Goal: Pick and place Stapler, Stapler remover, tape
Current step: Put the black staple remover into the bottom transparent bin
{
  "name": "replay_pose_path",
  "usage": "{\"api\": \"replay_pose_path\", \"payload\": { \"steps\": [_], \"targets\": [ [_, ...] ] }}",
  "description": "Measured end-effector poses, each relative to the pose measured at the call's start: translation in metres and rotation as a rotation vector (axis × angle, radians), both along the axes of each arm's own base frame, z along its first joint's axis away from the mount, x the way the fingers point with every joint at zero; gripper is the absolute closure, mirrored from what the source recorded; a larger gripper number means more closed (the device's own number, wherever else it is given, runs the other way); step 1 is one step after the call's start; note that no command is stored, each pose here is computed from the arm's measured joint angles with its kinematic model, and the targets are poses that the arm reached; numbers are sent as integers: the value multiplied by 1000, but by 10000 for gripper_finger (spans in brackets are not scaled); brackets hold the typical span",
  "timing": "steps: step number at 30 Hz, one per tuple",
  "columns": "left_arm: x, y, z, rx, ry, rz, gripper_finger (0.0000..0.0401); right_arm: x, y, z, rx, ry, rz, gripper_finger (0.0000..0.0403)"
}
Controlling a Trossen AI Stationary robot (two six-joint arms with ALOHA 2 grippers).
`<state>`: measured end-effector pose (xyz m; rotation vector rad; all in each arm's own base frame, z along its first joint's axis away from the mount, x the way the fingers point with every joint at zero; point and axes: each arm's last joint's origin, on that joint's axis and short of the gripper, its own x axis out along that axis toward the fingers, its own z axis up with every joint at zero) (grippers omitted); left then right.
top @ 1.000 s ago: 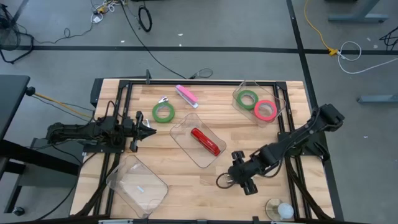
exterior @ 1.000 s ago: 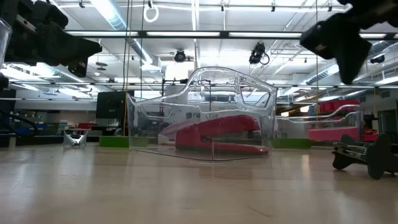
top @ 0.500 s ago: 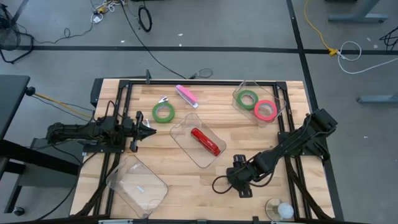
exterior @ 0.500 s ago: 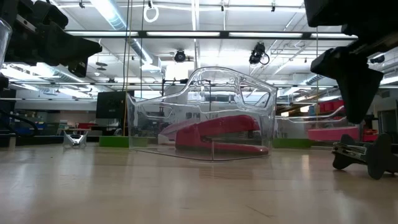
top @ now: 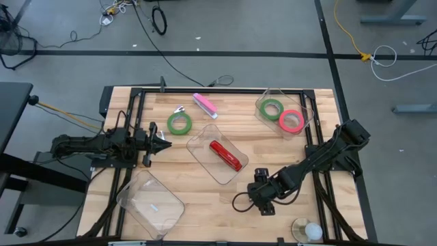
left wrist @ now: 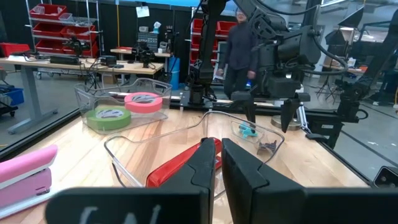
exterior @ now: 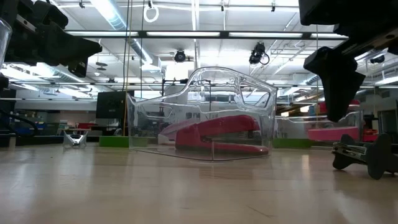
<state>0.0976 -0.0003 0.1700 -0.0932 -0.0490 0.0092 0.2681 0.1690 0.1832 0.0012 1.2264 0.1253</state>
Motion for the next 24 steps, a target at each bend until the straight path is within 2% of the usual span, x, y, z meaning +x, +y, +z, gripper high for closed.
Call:
{"api": "replay_pose_path", "payload": {
  "steps": [11,18,24],
  "targets": [
    [0,0,0,0,0,0,371,3,11,-14,20,-21,33,41],
    [0,0,0,0,0,0,371,7,12,-26,-23,-13,22,41],
    [0,0,0,0,0,0,371,6,15,-24,-5,-26,32,41]
  ]
}}
